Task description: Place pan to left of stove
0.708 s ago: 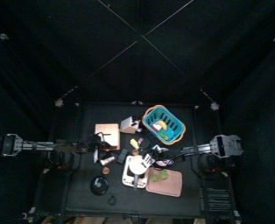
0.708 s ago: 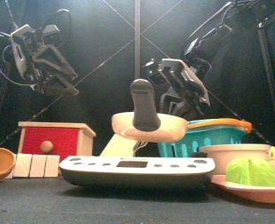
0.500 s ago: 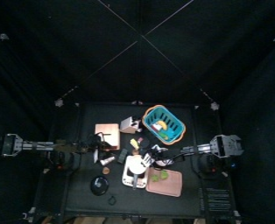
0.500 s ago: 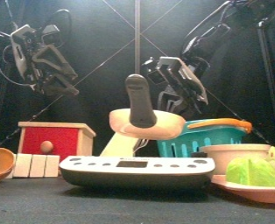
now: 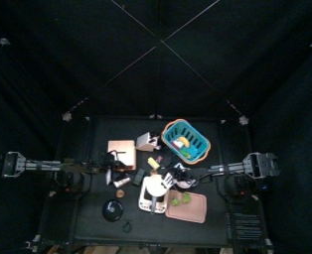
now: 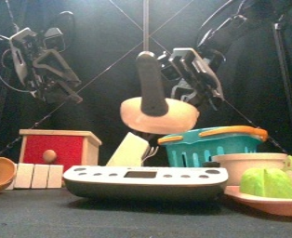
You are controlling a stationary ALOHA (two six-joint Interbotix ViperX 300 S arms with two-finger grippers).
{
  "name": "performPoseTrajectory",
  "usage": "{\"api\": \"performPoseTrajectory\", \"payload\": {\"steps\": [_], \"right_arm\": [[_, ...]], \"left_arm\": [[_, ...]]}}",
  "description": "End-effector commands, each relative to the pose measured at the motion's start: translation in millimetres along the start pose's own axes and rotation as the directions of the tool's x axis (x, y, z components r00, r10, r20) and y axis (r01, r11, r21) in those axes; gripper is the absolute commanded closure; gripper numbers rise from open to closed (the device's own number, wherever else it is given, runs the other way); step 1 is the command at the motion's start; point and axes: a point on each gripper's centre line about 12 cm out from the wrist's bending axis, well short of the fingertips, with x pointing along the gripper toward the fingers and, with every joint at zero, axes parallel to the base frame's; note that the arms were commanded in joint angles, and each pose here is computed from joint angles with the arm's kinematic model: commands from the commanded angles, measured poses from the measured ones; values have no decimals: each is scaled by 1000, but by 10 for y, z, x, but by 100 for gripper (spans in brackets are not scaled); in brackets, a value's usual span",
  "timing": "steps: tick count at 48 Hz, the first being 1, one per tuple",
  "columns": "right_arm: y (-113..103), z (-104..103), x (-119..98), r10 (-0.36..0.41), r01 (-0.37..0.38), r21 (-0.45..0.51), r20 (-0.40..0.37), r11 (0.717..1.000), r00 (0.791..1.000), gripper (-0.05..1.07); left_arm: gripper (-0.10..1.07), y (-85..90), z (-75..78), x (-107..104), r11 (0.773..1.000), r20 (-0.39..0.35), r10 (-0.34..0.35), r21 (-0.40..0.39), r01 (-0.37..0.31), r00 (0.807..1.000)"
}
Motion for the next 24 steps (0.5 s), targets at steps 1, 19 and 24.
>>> {"api": "performPoseTrajectory", "payload": {"steps": [1, 19, 24], "right_arm": [[28, 47, -281, 46, -47, 30, 36, 998, 998, 69], [-220, -426, -523, 84, -75, 149, -52, 986, 995, 69], [-224, -436, -544, 102, -95, 149, -38, 984, 994, 69]], "left_arm": [[11, -4, 40, 7, 1000, 12, -2, -2, 2, 1000], [11, 3, 14, 4, 1000, 5, 0, -2, 0, 1000], [11, 8, 9, 3, 1000, 4, 2, -3, -2, 1000]]}}
